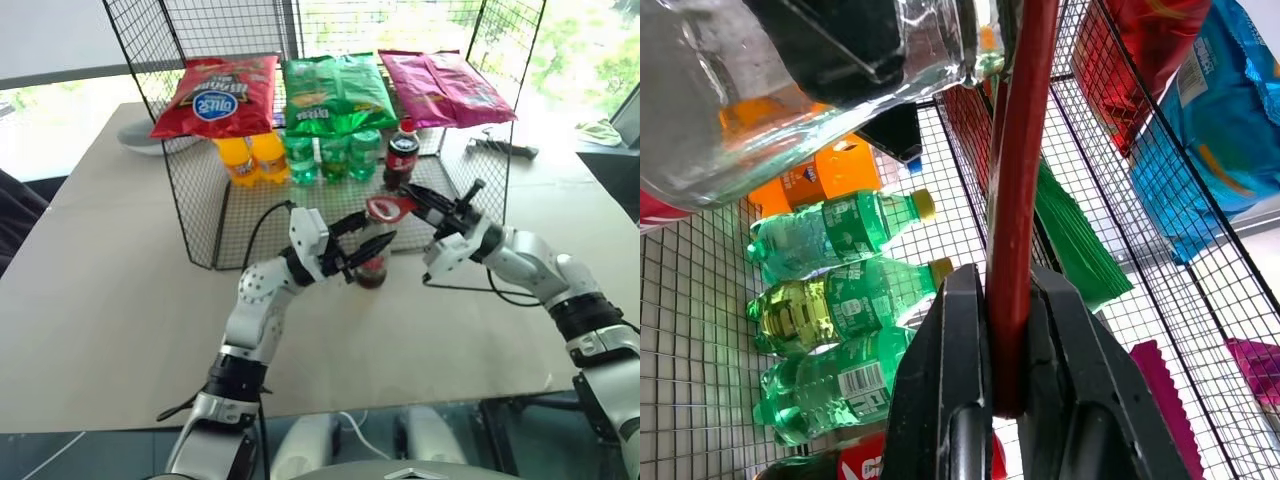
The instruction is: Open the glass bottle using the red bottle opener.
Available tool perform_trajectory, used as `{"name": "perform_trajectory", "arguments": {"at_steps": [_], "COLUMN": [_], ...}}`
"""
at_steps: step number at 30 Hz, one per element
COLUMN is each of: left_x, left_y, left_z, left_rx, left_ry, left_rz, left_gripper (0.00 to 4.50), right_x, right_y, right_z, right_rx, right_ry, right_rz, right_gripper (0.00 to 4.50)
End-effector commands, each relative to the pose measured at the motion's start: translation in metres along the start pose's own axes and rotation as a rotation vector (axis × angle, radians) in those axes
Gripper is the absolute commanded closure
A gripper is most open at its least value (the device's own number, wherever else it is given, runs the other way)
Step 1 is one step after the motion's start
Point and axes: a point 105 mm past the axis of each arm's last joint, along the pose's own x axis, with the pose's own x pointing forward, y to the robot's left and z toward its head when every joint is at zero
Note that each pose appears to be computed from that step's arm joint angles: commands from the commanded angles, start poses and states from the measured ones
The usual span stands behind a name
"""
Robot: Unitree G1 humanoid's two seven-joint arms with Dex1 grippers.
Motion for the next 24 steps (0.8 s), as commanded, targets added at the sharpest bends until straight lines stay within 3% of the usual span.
{"name": "perform_trajectory", "arguments": {"at_steps": [1, 9, 24], "left_x": [0.002, 0.002, 0.000], "left_y": [-0.002, -0.004, -0.004], "left_z": [-0.009, -0.009, -0.011], "left_rx": [-0.010, -0.013, -0.021], "left_ry": [0.033, 0.033, 0.038], "left_rz": [-0.006, -0.005, 0.000], "left_gripper": [2.37, 2.37, 2.37], "right_x": [0.002, 0.001, 0.012], "right_y": [-0.005, -0.016, -0.055], "right_z": [-0.001, -0.006, 0.014], "right_rx": [-0.052, -0.083, -0.135], "right_ry": [-0.024, -0.019, -0.092], "right_rz": [0.047, 0.033, -0.133], "right_gripper": [4.50, 4.50, 4.50]}}
